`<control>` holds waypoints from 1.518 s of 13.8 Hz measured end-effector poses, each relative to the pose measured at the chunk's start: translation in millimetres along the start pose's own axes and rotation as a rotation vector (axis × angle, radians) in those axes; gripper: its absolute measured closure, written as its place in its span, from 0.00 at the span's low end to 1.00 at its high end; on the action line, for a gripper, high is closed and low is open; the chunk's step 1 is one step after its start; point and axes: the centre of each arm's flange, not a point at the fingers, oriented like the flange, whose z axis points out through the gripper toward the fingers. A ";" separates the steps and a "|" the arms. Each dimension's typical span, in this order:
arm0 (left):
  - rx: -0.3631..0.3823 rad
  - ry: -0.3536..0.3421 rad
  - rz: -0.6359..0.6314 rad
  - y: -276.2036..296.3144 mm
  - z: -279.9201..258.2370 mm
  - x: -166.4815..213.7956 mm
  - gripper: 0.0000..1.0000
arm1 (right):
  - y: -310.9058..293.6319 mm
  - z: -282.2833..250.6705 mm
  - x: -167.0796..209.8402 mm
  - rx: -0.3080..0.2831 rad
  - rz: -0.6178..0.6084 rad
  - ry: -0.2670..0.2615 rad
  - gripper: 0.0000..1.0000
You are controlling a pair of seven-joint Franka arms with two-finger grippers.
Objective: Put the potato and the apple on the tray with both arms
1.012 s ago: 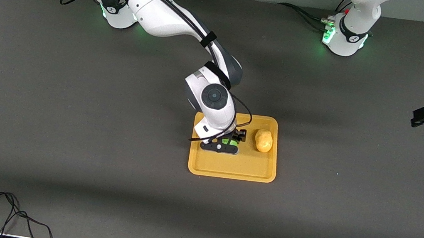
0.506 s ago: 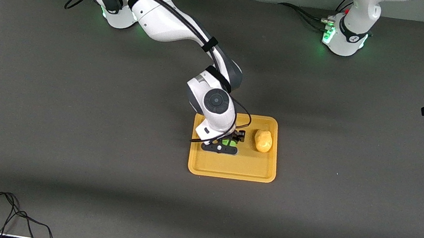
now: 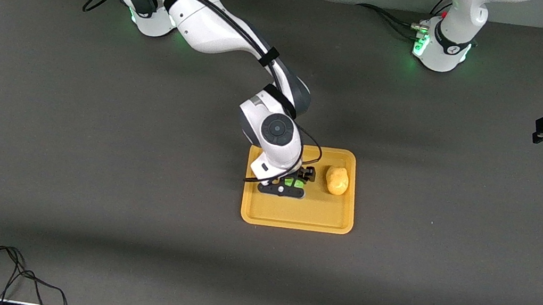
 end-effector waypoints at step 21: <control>0.026 0.004 0.046 21.6 7.1 0.5 0.00 | 330.8 -371.1 76.5 -0.078 0.110 -0.004 0.00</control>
